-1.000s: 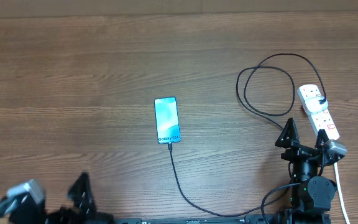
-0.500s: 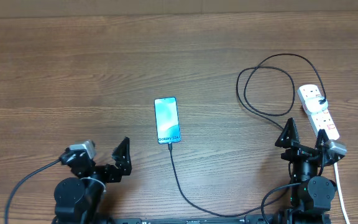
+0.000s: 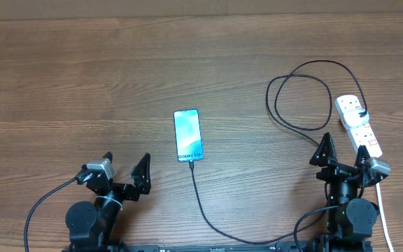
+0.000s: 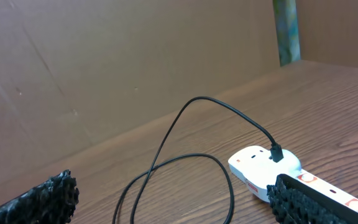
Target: Plug charger to phone and switch on socket
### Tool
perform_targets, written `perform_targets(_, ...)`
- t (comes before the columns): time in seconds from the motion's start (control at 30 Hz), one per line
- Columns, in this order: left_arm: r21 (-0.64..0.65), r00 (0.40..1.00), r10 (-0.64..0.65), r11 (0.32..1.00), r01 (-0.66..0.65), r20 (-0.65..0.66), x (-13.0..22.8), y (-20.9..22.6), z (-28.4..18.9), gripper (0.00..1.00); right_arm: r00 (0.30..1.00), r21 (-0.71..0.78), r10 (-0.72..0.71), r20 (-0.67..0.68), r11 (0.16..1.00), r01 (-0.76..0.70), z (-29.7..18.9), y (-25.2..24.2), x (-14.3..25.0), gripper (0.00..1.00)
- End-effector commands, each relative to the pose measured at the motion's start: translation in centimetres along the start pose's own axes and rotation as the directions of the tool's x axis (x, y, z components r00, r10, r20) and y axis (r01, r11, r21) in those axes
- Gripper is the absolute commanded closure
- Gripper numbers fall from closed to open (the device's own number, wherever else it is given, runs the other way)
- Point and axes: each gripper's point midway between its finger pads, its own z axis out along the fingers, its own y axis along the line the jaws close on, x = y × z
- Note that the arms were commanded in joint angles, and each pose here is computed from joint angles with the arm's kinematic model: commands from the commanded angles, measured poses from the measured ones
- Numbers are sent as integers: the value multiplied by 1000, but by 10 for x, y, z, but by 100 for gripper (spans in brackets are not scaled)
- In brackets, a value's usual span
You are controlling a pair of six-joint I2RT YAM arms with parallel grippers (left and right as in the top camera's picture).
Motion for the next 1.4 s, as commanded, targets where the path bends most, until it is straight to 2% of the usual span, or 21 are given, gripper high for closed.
perform_targets(0.0,23,999,28,999,-28,21,6,2,6,1,1000,-3,-14,1,1000,14,0,-1,2,0)
perform_targets(0.17,28,992,114,993,-116,51,1,0,6,0,1000,-3,-14,1,1000,14,0,-1,2,0)
perform_targets(0.37,49,969,167,983,-179,184,-17,-5,9,1,1000,-3,-14,1,1000,14,0,-1,2,0)
perform_targets(0.5,34,975,179,982,-185,129,-4,0,11,0,1000,-3,-14,1,1000,14,0,-1,2,0)
perform_targets(0.83,31,965,227,972,-233,130,-4,-1,11,0,1000,-3,-14,1,1000,14,0,-1,2,0)
perform_targets(0.97,49,951,282,956,-290,130,-3,-5,11,1,1000,-3,-14,1,1000,14,0,-1,2,0)
perform_targets(1.37,44,951,280,957,-287,134,-4,-3,11,0,1000,-3,-14,1,1000,14,0,-1,2,0)
